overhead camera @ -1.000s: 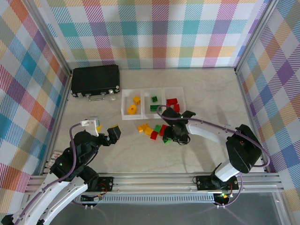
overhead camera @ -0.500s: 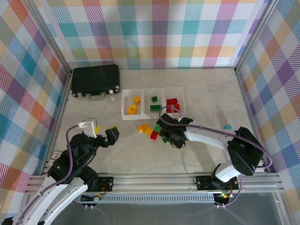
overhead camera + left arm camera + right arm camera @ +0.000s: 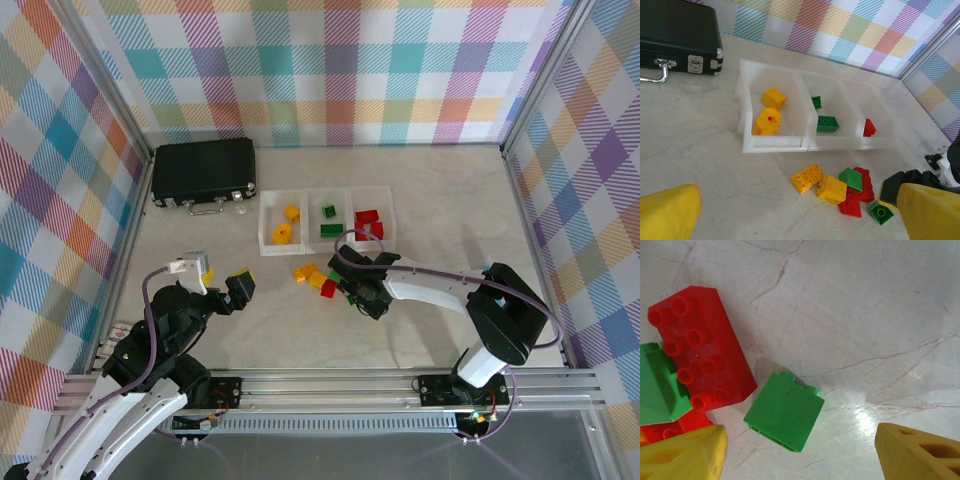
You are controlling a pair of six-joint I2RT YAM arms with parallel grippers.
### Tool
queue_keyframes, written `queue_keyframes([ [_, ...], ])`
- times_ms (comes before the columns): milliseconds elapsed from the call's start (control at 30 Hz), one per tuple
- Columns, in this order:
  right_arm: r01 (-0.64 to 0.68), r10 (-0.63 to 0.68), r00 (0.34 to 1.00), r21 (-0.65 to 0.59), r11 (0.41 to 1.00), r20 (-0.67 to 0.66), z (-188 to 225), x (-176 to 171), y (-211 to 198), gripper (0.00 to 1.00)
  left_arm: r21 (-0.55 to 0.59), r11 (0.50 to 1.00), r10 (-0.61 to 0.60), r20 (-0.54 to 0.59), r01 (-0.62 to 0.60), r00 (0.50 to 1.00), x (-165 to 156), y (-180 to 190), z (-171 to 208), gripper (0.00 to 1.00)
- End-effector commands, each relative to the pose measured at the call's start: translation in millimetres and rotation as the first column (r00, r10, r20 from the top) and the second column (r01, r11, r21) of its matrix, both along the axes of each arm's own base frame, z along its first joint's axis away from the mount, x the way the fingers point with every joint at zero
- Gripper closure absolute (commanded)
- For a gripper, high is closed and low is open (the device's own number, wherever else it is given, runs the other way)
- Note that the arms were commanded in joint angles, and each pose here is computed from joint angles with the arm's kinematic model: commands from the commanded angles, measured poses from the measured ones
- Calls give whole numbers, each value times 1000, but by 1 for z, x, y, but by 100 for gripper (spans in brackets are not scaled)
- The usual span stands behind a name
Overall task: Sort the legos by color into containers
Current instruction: Pick up the lego from the center of the table.
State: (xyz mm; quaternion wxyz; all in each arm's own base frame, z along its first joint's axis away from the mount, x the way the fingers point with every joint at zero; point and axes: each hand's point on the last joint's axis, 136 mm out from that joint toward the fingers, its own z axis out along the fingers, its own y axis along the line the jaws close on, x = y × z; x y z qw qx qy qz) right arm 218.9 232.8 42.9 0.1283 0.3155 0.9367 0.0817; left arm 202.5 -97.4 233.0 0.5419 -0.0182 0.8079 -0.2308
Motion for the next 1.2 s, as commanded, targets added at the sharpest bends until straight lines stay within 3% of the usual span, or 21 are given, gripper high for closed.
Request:
queue_keyframes([
  [0,29,-29,1000,-8,1000,2,1,1,3,23,-5,1000,-1,-5,1,1000,-1,0,-4,0],
  [567,-4,2,1000,-135,991,-13,-16,2,-9,32,-4,1000,0,-8,0,1000,-2,1,-5,0],
  [833,-49,45,999,-166,985,-25,-22,1,-12,45,-5,1000,1,-6,-1,1000,-2,1,-5,0],
  [1167,-97,95,995,-216,972,-21,-19,2,-17,53,-4,1000,0,-10,0,1000,-3,1,-5,0],
])
